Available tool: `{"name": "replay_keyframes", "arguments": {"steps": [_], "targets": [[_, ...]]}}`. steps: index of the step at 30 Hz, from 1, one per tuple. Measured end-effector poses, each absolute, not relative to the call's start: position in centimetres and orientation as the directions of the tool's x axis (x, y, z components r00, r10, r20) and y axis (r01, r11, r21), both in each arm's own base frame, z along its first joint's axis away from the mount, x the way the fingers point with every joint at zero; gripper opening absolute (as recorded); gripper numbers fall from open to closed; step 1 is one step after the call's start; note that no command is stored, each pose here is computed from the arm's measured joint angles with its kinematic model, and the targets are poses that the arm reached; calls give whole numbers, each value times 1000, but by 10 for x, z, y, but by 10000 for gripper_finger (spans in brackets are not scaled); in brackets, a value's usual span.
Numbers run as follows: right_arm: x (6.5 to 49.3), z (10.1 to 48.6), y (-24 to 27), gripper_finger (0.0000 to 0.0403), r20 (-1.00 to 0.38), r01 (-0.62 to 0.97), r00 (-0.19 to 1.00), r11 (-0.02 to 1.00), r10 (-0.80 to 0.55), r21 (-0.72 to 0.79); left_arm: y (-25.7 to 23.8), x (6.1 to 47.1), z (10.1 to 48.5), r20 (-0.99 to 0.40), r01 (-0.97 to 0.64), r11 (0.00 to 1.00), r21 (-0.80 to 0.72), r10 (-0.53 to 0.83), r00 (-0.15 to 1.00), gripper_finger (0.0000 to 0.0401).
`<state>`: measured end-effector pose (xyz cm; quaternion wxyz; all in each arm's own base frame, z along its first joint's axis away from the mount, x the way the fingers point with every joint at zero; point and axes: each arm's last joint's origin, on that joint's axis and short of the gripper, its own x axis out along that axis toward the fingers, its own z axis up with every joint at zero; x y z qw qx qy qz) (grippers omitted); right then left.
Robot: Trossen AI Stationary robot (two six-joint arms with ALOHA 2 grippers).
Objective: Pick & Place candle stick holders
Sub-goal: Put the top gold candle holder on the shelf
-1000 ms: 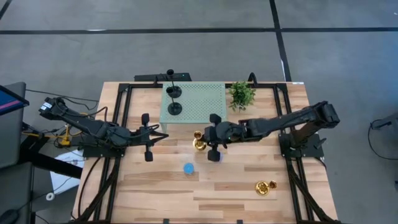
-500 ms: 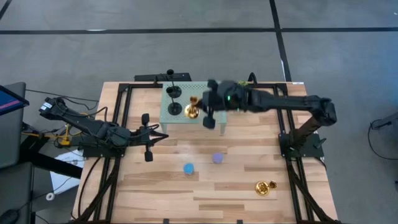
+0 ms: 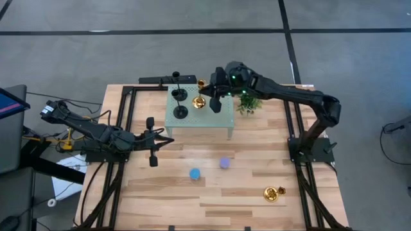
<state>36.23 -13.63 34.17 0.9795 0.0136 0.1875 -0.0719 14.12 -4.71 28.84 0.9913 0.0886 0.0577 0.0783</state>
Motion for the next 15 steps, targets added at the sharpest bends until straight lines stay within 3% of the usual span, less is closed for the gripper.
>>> {"name": "replay_keyframes", "arguments": {"steps": [15], "targets": [[389, 336, -175, 0, -430, 200, 885, 980, -179, 4, -47, 141, 288, -101, -145, 972, 185, 166, 981, 11]]}}
